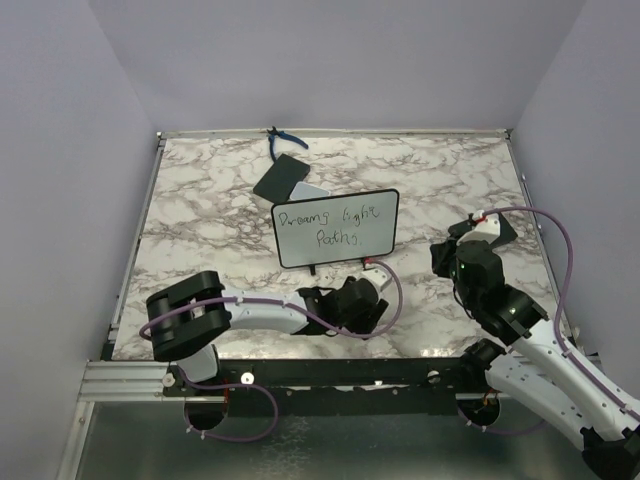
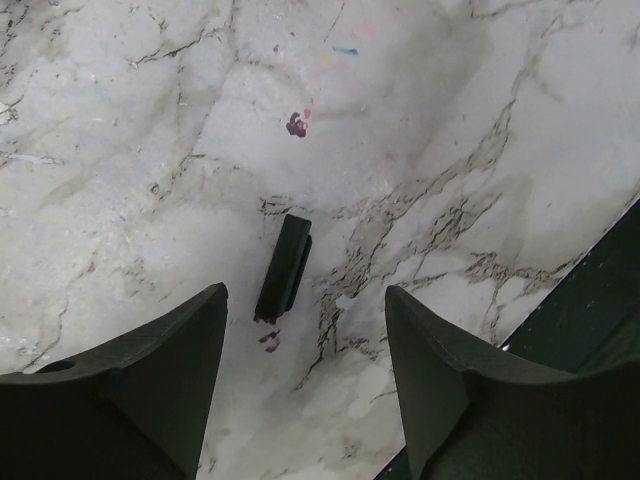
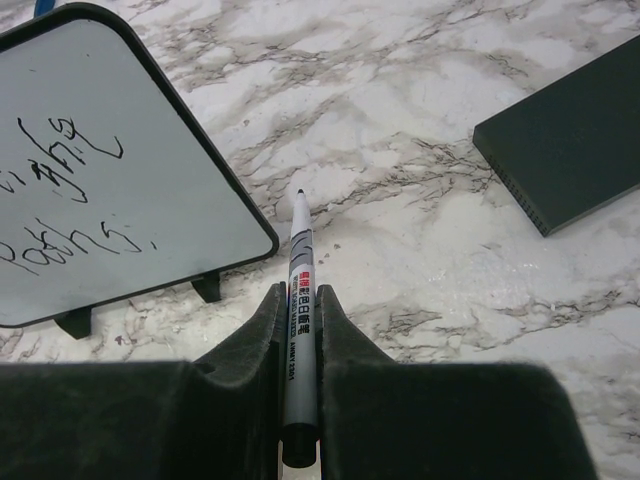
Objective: Write a sentence on the whiteboard
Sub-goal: Pick up the pen cap from the center of the board, then close the whiteboard marker.
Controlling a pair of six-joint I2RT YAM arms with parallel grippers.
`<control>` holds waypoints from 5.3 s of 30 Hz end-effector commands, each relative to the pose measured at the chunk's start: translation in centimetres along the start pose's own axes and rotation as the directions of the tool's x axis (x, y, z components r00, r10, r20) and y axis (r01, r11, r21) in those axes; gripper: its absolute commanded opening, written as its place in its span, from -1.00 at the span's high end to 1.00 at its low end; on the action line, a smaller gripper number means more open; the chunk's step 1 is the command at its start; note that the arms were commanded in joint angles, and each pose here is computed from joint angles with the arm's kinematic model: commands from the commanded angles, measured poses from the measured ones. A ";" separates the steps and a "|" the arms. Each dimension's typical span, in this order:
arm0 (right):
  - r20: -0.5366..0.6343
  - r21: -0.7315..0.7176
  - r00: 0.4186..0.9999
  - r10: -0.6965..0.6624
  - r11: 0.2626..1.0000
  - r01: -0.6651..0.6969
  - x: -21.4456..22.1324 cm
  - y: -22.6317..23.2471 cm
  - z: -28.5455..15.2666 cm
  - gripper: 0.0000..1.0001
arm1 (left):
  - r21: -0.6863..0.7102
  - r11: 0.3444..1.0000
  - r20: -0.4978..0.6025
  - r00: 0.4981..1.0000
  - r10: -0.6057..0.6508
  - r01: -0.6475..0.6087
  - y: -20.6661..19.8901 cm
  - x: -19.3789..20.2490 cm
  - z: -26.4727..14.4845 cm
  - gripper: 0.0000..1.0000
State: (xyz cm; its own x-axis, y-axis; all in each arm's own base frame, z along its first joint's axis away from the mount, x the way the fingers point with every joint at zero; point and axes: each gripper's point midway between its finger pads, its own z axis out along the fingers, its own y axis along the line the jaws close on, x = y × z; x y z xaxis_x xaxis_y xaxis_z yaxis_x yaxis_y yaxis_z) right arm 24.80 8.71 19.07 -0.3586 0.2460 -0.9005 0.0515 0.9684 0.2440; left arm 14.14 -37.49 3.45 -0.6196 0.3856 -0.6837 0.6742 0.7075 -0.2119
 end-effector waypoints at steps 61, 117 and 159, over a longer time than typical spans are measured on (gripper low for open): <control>-0.426 -0.769 0.847 -0.318 0.621 -0.153 2.8 12.4 -13.5 0.99 | 0.028 0.844 0.322 0.804 0.499 -0.535 2.9 -4.2 -15.7 1.00; -0.489 -0.813 0.795 -0.359 0.519 -0.266 5.5 13.8 -14.0 0.99 | 0.226 0.755 0.420 0.761 0.495 -0.616 -1.4 -3.5 -17.4 1.00; -0.540 -0.824 0.738 -0.405 0.433 -0.365 7.5 14.7 -14.3 0.99 | 0.250 0.719 0.466 0.731 0.497 -0.648 -3.0 -4.8 -18.3 1.00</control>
State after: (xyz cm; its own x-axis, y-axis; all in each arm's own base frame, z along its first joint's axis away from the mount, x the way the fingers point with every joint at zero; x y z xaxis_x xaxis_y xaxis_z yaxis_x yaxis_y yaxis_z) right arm 10.06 23.87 21.14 -0.7849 -0.2180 -0.5800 -0.6178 0.3461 0.7061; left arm 7.98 -29.47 18.12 0.0394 0.4096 -0.9114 0.9847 0.1390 0.1050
